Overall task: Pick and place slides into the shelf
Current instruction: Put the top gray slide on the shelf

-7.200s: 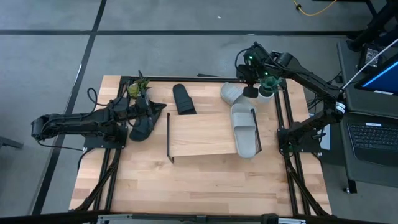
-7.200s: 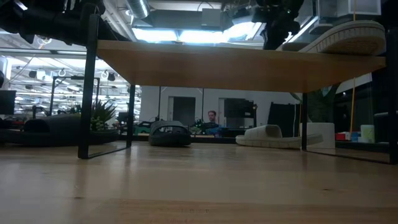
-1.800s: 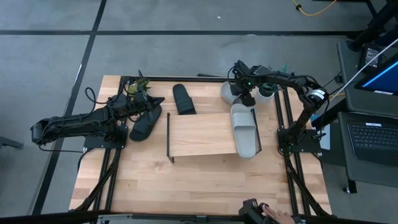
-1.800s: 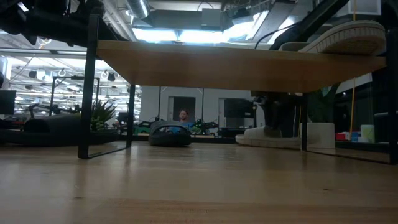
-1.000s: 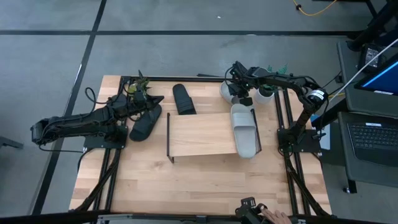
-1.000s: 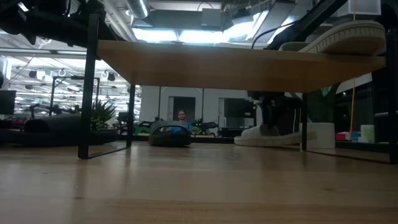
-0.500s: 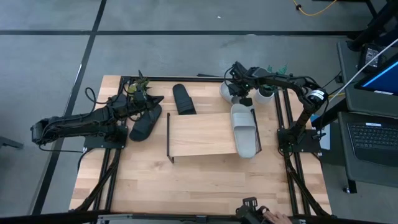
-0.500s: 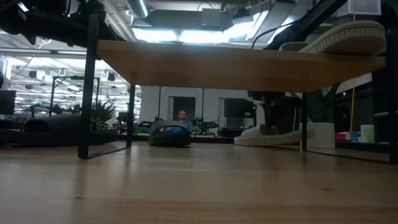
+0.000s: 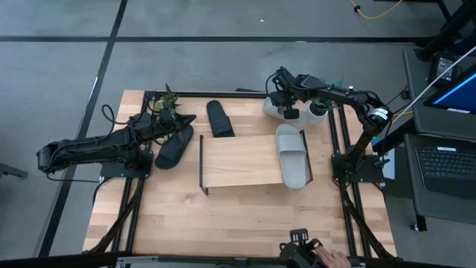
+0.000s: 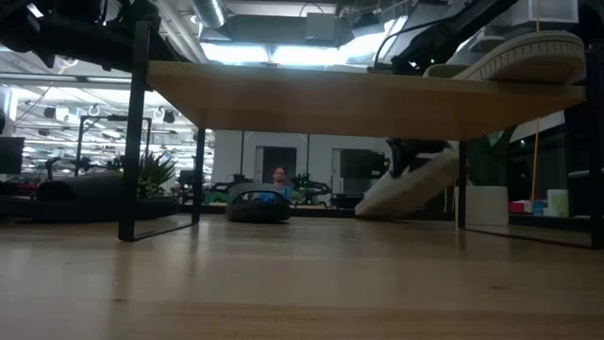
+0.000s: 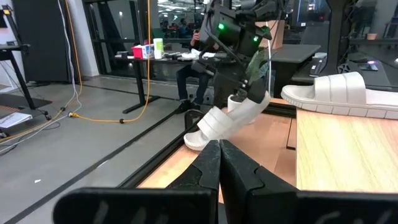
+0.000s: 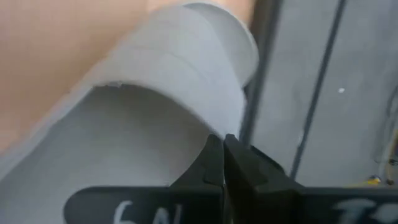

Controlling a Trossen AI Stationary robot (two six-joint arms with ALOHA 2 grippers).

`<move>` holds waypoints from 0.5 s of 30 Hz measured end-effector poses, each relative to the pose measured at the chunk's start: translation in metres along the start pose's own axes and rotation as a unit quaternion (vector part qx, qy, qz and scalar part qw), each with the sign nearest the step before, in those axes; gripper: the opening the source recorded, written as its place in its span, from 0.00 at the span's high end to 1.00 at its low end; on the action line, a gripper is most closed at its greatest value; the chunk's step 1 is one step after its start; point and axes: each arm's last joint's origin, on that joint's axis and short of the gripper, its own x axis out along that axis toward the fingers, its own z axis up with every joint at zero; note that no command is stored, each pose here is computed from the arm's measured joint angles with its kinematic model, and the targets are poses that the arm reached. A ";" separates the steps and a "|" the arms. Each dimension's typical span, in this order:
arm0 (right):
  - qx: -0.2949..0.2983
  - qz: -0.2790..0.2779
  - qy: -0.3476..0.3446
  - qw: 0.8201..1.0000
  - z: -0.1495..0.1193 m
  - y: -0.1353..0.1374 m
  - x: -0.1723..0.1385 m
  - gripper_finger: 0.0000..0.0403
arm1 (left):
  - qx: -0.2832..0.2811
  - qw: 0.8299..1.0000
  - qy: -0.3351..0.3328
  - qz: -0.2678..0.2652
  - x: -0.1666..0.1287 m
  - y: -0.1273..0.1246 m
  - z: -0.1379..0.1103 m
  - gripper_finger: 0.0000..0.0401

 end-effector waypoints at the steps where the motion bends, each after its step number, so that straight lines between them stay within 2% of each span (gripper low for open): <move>1: 0.001 -0.004 0.000 1.000 0.001 -0.002 -0.001 1.00 | 0.000 1.000 0.000 0.000 0.000 0.000 0.000 1.00; 15: 0.009 -0.040 -0.011 0.999 0.008 -0.020 -0.021 1.00 | 0.000 1.000 0.000 0.000 0.000 0.000 0.000 1.00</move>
